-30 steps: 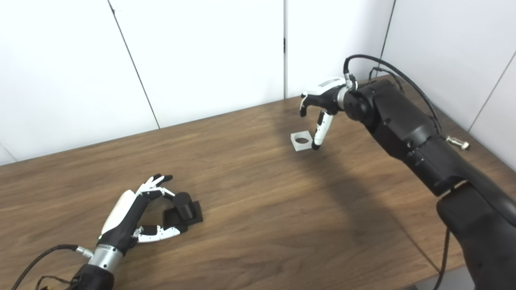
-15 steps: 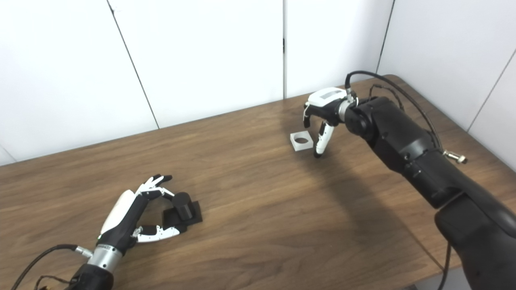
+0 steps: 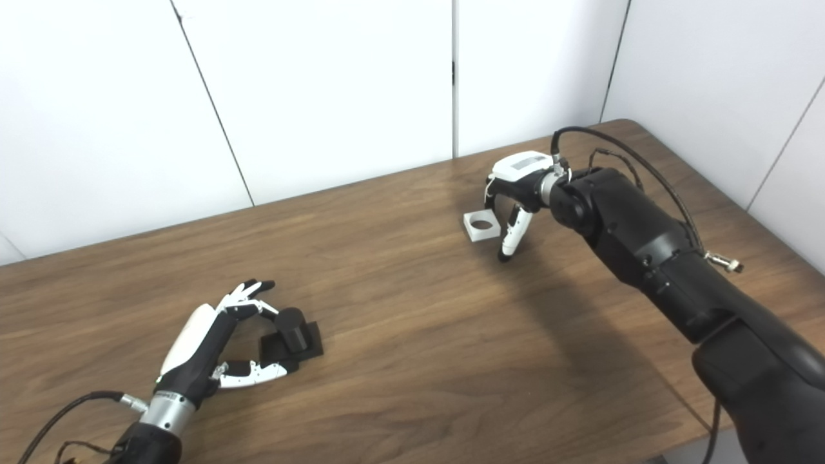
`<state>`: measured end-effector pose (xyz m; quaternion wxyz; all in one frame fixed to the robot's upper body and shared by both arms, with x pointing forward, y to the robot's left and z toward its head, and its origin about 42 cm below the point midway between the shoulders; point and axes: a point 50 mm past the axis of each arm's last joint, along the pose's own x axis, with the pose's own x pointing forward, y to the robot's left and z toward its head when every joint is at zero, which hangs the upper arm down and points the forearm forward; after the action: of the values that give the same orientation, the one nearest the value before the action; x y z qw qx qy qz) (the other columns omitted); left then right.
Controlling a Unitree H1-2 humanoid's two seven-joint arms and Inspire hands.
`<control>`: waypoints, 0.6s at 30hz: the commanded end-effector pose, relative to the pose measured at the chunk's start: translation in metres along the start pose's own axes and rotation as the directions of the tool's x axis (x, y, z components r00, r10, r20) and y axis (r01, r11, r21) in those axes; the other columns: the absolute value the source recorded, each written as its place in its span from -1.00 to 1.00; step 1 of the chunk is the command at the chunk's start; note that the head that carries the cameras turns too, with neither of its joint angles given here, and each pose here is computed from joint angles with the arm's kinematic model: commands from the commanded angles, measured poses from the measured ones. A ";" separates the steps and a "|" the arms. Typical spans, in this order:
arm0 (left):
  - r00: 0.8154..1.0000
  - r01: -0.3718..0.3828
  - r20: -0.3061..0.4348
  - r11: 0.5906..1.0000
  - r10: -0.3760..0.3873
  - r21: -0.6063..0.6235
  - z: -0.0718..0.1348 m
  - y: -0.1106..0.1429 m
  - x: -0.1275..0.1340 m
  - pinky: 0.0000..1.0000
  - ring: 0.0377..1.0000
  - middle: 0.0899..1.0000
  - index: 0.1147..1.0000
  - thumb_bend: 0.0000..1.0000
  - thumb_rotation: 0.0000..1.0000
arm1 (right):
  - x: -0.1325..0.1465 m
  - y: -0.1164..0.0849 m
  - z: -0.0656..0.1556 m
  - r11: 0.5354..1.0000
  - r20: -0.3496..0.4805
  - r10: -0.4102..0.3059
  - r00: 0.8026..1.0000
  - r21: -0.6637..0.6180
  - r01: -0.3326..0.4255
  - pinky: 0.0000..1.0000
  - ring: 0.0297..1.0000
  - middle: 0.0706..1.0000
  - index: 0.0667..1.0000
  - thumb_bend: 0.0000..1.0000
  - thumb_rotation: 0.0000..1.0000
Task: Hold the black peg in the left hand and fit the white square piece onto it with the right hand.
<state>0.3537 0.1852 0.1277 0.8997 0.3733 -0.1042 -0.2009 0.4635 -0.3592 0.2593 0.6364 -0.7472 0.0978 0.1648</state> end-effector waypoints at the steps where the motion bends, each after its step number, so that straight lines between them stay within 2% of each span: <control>1: 0.997 0.038 -0.070 0.998 -0.034 0.045 -0.012 -0.001 -0.009 1.00 0.98 0.83 -0.15 0.05 -0.86 | -0.003 -0.031 -0.006 0.997 -0.016 -0.080 0.997 -0.018 0.080 1.00 1.00 0.91 0.56 0.92 -0.22; 11: 0.997 0.032 -0.070 0.999 -0.029 0.044 -0.013 -0.001 -0.012 1.00 0.96 0.83 -0.15 0.05 -0.86 | 0.002 -0.022 -0.001 0.997 -0.005 -0.076 0.997 -0.005 0.076 1.00 0.98 0.88 0.53 0.83 -0.22; 18: 0.997 0.029 -0.066 0.999 -0.026 0.045 -0.011 -0.001 -0.012 1.00 0.97 0.83 -0.15 0.05 -0.86 | 0.008 -0.024 0.005 0.997 0.010 -0.079 0.997 -0.008 0.079 0.99 0.96 0.86 0.50 0.81 -0.21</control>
<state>0.3511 0.1856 0.1275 0.9003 0.3739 -0.1028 -0.1977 0.4682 -0.3548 0.2552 0.6409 -0.7455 0.0883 0.1599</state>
